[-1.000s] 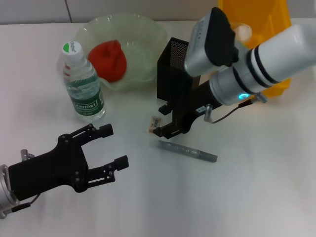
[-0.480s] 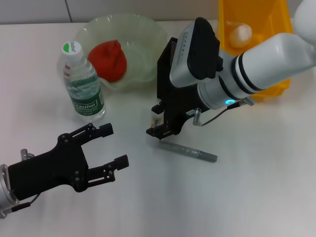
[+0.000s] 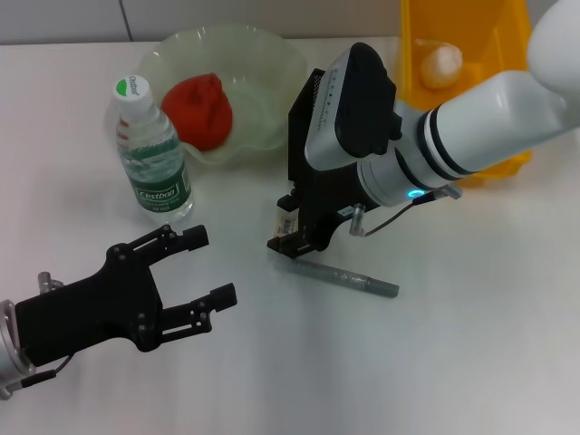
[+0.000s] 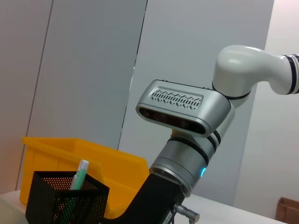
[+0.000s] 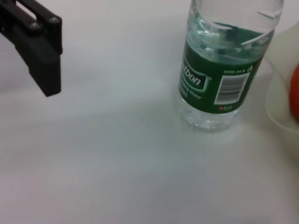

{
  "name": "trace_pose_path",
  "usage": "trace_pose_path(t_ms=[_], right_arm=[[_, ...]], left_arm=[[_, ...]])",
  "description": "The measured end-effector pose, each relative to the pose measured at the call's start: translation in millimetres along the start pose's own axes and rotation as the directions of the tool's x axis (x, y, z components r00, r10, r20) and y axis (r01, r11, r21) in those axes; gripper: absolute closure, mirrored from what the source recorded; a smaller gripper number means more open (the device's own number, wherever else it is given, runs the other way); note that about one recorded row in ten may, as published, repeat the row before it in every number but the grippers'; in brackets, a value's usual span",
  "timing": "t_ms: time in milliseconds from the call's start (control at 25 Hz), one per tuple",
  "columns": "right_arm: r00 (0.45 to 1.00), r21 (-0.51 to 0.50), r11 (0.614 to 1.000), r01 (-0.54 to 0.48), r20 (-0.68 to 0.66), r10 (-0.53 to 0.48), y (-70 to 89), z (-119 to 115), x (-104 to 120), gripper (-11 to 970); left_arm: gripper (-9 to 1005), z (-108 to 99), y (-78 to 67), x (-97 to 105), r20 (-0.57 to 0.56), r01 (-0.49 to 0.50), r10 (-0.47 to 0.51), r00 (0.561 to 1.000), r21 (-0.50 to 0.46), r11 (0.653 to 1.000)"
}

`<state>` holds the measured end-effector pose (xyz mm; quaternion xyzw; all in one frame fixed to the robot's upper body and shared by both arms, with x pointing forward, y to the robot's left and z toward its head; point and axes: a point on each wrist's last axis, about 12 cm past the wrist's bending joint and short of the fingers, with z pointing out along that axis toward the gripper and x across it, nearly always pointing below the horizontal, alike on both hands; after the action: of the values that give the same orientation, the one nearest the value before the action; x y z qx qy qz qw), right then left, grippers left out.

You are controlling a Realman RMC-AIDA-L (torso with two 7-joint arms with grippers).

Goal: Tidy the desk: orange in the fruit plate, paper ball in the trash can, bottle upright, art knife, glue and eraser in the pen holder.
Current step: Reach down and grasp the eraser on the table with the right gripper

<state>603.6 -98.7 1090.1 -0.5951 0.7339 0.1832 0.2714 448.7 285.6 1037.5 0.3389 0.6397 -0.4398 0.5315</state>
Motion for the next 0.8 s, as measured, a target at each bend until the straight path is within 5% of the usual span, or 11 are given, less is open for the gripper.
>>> trace_pose_path(t_ms=[800], right_arm=[[1.000, 0.027, 0.999, 0.025, -0.019, -0.025, 1.1, 5.1, 2.8, 479]], left_arm=[[156, 0.2, 0.0, 0.0, 0.000, 0.001, -0.001, 1.000, 0.001, 1.000]])
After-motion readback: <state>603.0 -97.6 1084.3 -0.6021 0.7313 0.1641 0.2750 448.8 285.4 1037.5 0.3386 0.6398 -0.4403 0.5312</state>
